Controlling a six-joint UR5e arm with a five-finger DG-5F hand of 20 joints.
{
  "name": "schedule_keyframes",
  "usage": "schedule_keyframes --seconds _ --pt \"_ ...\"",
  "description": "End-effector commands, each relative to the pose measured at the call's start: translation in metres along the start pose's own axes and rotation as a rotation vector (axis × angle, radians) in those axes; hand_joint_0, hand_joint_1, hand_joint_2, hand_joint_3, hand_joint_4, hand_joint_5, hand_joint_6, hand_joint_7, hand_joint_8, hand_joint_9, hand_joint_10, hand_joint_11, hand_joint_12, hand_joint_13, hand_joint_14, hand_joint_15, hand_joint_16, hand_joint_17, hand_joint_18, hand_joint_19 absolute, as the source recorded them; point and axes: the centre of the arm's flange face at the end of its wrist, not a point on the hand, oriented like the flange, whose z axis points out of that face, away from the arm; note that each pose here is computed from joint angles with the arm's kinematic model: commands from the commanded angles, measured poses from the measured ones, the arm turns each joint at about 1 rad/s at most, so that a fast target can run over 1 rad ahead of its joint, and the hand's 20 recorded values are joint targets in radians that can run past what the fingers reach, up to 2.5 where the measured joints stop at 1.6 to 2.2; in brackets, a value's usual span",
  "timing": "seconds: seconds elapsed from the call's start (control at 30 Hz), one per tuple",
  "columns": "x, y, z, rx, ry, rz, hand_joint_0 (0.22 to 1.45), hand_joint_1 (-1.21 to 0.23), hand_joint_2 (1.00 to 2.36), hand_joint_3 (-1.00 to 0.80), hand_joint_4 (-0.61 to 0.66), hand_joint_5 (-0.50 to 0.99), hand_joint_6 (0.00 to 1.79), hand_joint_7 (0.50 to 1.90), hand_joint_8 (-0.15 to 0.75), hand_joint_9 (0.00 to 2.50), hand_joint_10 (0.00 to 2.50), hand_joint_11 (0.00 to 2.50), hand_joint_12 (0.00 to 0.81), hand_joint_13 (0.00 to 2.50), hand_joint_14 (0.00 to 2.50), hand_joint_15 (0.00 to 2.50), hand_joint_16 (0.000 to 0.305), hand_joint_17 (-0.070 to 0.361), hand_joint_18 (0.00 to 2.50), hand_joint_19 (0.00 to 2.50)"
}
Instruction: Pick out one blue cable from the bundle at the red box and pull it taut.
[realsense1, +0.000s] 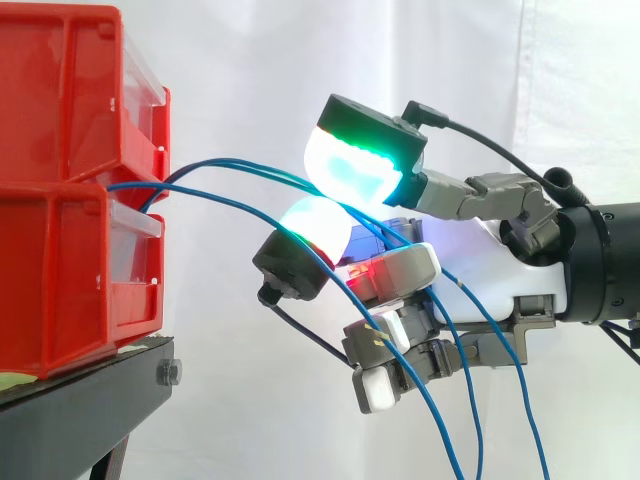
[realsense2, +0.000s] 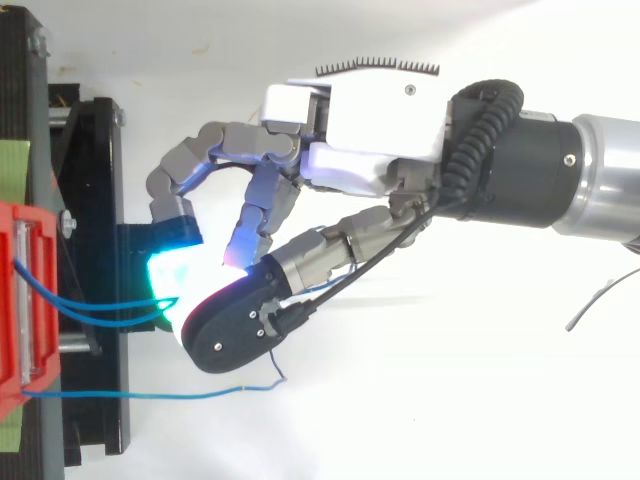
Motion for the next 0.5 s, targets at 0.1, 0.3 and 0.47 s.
schedule_keyframes --seconds 0.1,0.3,0.47 --pt "0.0000 -0.0005 0.0000 0.001 0.000 0.000 0.76 -0.98 1.00 -0.50 -0.19 -0.09 0.95 1.22 0.227 1.32 0.04 1.23 0.346 1.08 0.03 0.78 0.043 0.096 0.94 0.56" --pt "0.0000 -0.0005 0.0000 0.001 0.000 0.000 0.66 -0.98 1.00 -0.50 -0.15 -0.08 0.95 1.15 0.231 1.31 0.04 1.22 0.351 1.06 0.03 0.78 0.043 0.097 0.93 0.57" --pt "0.0000 -0.0005 0.0000 0.001 0.000 0.000 0.55 -0.99 1.00 -0.50 -0.09 -0.08 0.94 1.08 0.249 1.30 0.04 1.20 0.364 1.07 0.03 0.77 0.045 0.102 0.94 0.57"
